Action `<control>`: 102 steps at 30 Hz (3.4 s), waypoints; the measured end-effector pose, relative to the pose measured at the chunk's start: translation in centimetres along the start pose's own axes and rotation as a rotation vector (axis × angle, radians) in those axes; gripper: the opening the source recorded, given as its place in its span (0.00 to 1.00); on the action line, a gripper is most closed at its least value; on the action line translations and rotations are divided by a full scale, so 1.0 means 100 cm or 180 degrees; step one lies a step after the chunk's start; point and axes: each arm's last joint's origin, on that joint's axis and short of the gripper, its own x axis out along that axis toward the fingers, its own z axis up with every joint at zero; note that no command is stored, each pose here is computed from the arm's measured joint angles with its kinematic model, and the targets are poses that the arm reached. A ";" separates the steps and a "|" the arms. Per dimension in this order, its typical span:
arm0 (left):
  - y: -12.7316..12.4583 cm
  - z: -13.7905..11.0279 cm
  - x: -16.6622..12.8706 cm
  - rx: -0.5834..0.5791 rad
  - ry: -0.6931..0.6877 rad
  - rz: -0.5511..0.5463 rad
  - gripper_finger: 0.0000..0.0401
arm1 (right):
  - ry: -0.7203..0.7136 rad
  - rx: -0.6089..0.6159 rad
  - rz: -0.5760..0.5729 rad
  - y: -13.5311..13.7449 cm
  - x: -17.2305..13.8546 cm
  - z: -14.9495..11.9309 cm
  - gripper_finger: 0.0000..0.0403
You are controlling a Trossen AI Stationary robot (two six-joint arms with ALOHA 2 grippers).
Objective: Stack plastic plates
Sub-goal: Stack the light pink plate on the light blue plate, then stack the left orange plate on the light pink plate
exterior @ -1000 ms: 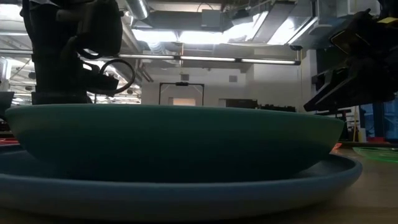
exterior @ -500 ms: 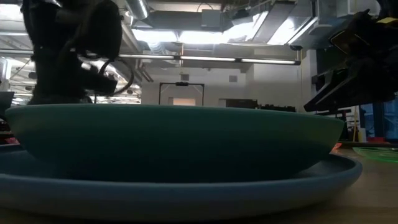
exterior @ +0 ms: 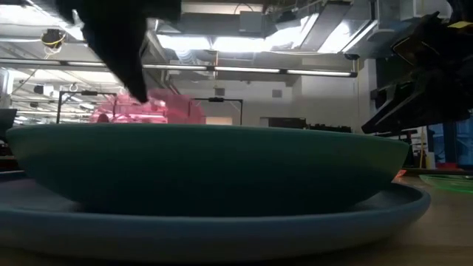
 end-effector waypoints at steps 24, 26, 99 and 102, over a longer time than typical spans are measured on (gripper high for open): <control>-0.057 0.012 -0.022 0.0878 -0.1087 -0.1524 0.00 | 0.0001 0.0000 0.0000 0.000 0.000 0.000 0.36; -0.058 0.010 -0.018 0.0854 -0.1122 -0.1545 0.00 | 0.0002 -0.0001 0.0001 0.000 0.000 0.000 0.36; 0.196 -0.051 0.093 -0.0771 0.0699 0.1380 0.25 | 0.0018 -0.0335 0.0137 0.001 0.000 0.000 0.36; 0.205 -0.053 0.096 -0.0821 0.0702 0.1478 0.25 | 0.0044 -0.0334 0.0257 0.002 0.000 0.000 0.36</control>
